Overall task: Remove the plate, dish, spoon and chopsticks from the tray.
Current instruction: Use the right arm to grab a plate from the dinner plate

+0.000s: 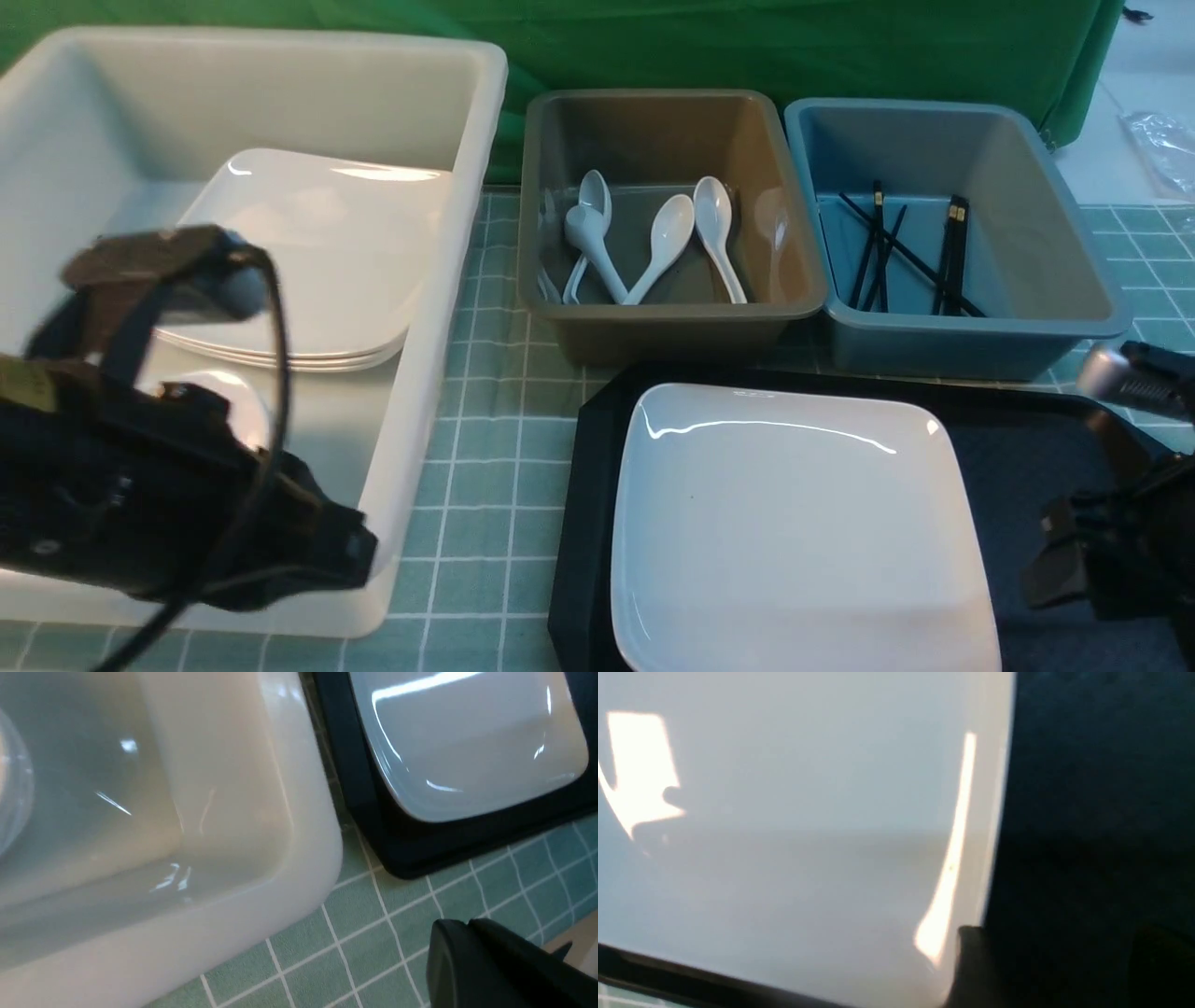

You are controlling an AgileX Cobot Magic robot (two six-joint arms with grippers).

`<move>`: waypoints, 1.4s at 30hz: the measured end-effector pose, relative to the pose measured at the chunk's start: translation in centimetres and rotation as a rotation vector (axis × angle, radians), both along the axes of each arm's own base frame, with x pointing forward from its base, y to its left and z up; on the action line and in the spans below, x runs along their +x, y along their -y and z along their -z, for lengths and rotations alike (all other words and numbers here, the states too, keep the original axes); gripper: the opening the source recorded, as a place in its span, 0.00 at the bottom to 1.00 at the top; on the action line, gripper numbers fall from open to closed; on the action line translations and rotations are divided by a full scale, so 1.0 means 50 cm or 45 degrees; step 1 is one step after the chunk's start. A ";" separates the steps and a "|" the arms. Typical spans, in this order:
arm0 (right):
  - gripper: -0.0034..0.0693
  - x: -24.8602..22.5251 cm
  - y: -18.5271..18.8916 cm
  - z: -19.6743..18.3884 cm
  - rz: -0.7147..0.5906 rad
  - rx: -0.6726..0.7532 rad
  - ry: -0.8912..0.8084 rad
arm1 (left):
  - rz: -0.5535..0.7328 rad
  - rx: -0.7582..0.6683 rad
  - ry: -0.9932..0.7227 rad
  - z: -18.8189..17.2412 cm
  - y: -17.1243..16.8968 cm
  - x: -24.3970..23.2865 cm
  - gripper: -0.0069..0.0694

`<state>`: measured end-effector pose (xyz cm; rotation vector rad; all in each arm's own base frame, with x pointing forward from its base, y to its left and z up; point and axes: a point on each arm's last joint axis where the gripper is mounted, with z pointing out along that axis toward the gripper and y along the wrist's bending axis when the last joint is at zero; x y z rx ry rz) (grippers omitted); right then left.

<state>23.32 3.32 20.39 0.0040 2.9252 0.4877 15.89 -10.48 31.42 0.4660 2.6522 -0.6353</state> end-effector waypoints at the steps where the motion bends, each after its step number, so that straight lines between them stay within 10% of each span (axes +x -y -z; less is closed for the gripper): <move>1: 0.68 0.006 -0.003 0.009 0.004 0.021 -0.011 | 0.026 0.022 -0.024 0.009 0.013 0.002 0.09; 11: 0.64 0.039 -0.041 0.089 -0.062 0.039 -0.084 | 0.118 0.084 -0.149 0.082 0.103 0.031 0.09; 15: 0.28 0.045 -0.057 0.103 -0.089 0.018 -0.071 | 0.116 0.092 -0.131 0.098 0.113 0.049 0.09; 29: 0.27 0.036 0.084 0.091 0.246 -0.095 -0.171 | 0.289 0.073 -0.176 0.134 0.162 0.044 0.09; 38: 0.85 0.019 0.069 0.085 0.153 -0.106 -0.253 | 0.376 0.092 -0.225 0.168 0.275 0.051 0.10; 42: 0.88 0.014 0.055 0.068 0.092 -0.111 -0.207 | 0.365 0.082 -0.216 0.164 0.301 0.071 0.15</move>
